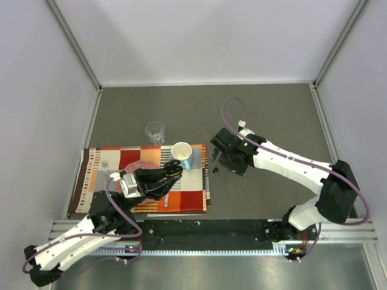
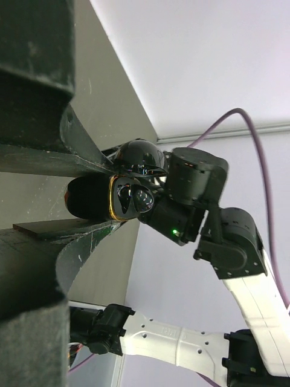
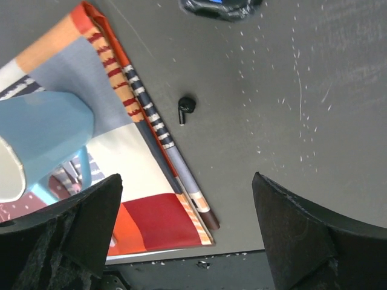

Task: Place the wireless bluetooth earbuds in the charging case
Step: Pick up the earbud from the center of the board.

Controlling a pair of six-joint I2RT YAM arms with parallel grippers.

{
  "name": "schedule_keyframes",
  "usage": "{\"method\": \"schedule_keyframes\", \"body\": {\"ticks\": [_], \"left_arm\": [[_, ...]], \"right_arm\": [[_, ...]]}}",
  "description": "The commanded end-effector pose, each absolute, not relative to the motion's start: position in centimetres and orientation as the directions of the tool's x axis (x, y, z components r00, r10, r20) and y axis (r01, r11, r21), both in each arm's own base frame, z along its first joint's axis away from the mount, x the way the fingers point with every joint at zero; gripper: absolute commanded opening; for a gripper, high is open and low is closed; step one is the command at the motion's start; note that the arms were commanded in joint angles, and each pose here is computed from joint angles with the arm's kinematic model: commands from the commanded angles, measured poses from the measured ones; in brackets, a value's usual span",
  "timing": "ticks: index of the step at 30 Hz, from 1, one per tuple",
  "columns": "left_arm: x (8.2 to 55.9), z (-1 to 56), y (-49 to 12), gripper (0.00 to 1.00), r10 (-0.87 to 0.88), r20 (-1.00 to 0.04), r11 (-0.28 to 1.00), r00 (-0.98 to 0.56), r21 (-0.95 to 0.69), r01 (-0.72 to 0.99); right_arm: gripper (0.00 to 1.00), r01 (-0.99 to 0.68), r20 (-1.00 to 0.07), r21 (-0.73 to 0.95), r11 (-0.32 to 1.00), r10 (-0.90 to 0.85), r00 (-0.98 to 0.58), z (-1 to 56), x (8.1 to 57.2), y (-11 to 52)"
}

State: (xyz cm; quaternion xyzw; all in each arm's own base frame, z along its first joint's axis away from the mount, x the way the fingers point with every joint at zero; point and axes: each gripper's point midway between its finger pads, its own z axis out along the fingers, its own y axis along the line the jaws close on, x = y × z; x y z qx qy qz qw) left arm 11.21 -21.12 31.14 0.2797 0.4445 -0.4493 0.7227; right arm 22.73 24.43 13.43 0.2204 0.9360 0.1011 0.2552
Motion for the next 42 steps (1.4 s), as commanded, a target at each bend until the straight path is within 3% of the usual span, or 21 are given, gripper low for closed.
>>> {"method": "schedule_keyframes", "body": {"ticks": [1,11,31,34,42], "left_arm": [[10.8,33.9,-19.8,0.0,-0.449,-0.859,0.459,0.246,0.015,0.888],[10.7,34.0,-19.3,0.0,-0.447,-0.856,0.471,0.258,0.02,0.882],[10.9,33.4,-19.0,0.0,-0.434,-0.865,0.487,0.251,0.009,0.873],[11.0,33.4,-18.9,0.0,-0.432,-0.866,0.49,0.252,0.009,0.872],[11.1,33.4,-18.9,0.0,-0.429,-0.867,0.495,0.254,0.009,0.869]], "right_arm": [[0.84,0.49,-0.356,0.289,0.823,0.567,-0.743,12.4,22.6,24.9],[0.61,0.571,-0.316,0.209,0.794,0.607,-0.729,9.1,24.1,26.2],[0.49,0.604,-0.27,0.09,0.792,0.603,-0.75,4.4,26.1,26.9],[0.43,0.605,-0.261,0.076,0.793,0.602,-0.755,3.9,26.1,26.9],[0.43,0.608,-0.274,0.057,0.792,0.598,-0.754,3.0,26.7,26.9]]}}
